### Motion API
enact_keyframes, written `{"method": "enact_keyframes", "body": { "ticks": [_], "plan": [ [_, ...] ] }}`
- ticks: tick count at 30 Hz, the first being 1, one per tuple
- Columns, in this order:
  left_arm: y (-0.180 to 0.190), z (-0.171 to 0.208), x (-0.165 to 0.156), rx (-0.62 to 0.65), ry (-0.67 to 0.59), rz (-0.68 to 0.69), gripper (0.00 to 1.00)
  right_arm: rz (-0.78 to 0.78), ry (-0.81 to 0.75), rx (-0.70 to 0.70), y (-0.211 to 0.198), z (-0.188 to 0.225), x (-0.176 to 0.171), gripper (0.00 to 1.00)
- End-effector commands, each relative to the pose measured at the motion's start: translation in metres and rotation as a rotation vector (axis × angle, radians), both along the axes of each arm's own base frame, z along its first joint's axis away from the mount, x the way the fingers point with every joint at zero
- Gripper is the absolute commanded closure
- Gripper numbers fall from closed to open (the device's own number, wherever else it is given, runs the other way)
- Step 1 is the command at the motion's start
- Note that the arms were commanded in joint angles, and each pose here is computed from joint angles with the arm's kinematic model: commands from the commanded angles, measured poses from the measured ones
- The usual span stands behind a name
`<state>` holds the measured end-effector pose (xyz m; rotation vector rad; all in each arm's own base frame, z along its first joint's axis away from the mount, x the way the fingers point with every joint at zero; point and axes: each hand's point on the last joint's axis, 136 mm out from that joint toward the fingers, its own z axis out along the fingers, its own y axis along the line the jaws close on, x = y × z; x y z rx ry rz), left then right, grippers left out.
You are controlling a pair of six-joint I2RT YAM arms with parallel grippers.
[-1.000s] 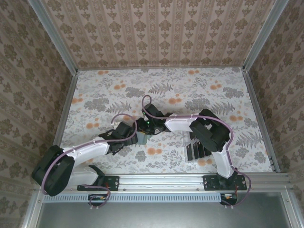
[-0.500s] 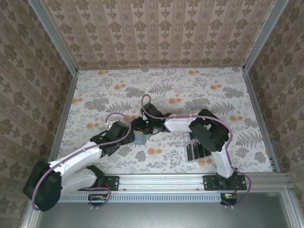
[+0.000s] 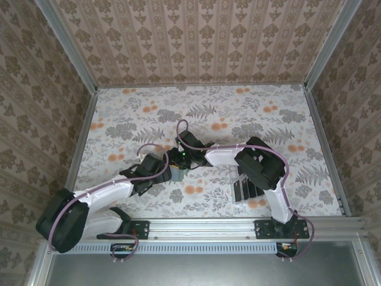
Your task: Put the credit cards into the card holder
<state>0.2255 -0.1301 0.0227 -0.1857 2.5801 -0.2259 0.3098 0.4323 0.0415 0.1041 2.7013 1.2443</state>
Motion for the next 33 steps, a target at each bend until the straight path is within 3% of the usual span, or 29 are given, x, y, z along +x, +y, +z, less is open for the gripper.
{"method": "enact_keyframes", "body": {
  "ticks": [1, 12, 33],
  "plan": [
    [0.006, -0.015, -0.007, 0.015, 0.031, 0.019, 0.0, 0.032, 0.004, 0.016, 0.007, 0.006, -0.004, 0.53],
    [0.016, -0.028, -0.014, 0.046, 0.068, 0.059, 0.01, -0.015, -0.067, -0.022, -0.019, 0.03, -0.005, 0.53],
    [0.019, -0.03, -0.016, 0.05, 0.069, 0.061, 0.02, -0.042, -0.006, -0.08, -0.022, -0.015, -0.004, 0.52]
  ]
}}
